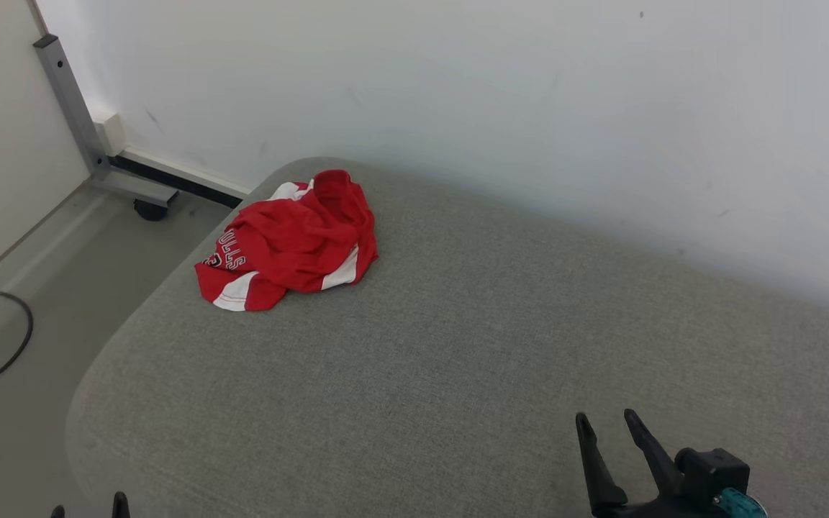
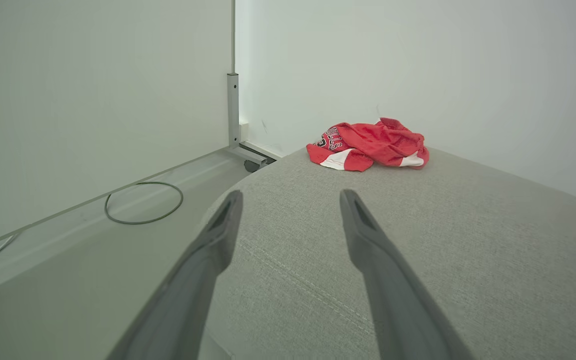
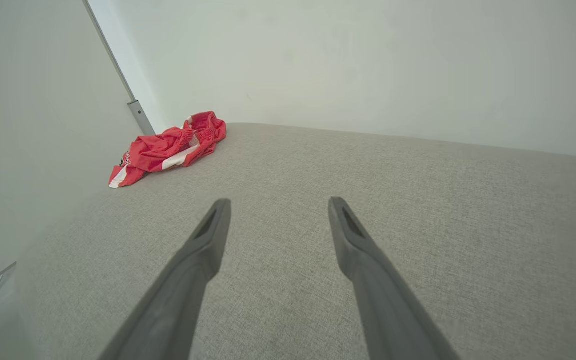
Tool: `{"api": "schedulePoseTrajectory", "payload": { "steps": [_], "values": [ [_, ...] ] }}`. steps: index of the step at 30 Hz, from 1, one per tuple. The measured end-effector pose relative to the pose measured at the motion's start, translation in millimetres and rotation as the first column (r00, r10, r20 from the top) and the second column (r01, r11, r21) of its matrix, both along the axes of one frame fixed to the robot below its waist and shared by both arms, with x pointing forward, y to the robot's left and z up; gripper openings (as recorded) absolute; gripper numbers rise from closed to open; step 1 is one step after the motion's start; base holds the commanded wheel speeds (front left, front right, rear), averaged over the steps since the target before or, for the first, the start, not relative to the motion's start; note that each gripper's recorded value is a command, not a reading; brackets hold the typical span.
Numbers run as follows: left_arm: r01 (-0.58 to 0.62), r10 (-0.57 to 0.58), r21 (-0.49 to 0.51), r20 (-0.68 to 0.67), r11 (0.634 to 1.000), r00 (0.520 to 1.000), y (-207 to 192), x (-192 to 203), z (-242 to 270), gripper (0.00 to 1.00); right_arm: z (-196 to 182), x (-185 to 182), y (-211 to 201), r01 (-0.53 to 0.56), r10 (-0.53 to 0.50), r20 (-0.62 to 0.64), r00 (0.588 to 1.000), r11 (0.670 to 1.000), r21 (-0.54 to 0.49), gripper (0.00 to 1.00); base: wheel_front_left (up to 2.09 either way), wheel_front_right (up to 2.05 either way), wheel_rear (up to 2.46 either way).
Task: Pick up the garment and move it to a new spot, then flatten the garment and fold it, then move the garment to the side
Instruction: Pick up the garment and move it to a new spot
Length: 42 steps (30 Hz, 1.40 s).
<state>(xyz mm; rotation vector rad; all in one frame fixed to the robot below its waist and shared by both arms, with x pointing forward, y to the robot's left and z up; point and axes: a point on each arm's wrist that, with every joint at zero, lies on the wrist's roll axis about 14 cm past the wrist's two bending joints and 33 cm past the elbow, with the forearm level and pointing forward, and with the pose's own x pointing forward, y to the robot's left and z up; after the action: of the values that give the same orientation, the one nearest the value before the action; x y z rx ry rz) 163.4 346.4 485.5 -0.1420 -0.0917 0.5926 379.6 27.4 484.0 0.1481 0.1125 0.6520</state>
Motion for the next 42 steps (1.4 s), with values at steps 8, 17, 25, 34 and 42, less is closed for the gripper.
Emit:
{"api": "schedulePoseTrajectory", "payload": {
  "steps": [8,17,25,34,42],
  "values": [
    [-0.042,0.042,-0.001,-0.014,0.999,0.999,2.2,-8.4,-1.5,1.00,-6.7,0.7,15.3,-0.044,0.044,-0.015,0.999,0.999,-0.006,1.00,0.00,0.00,0.00],
    [-0.047,0.047,-0.006,-0.016,0.999,0.999,0.7,-8.3,-3.2,1.00,-6.0,0.5,17.5,-0.051,0.051,-0.005,0.999,0.999,-0.015,1.00,0.00,0.00,0.00],
    [0.034,-0.036,-0.086,-0.024,0.996,0.999,-10.4,31.8,-9.8,1.00,-11.0,1.0,17.9,-0.065,0.065,-0.003,0.998,0.996,-0.060,1.00,0.00,0.00,0.00],
    [0.182,-0.187,-0.087,-0.056,0.979,0.981,-3.6,137.9,26.0,1.00,-4.6,16.2,16.6,-0.137,0.149,0.049,0.988,0.972,-0.192,1.00,0.00,0.00,0.00],
    [0.177,-0.208,-0.233,-0.116,0.956,0.971,16.6,216.3,18.9,1.00,12.1,31.3,15.4,-0.234,0.272,0.104,0.957,0.931,-0.279,1.00,0.00,0.00,0.00]
  ]
}}
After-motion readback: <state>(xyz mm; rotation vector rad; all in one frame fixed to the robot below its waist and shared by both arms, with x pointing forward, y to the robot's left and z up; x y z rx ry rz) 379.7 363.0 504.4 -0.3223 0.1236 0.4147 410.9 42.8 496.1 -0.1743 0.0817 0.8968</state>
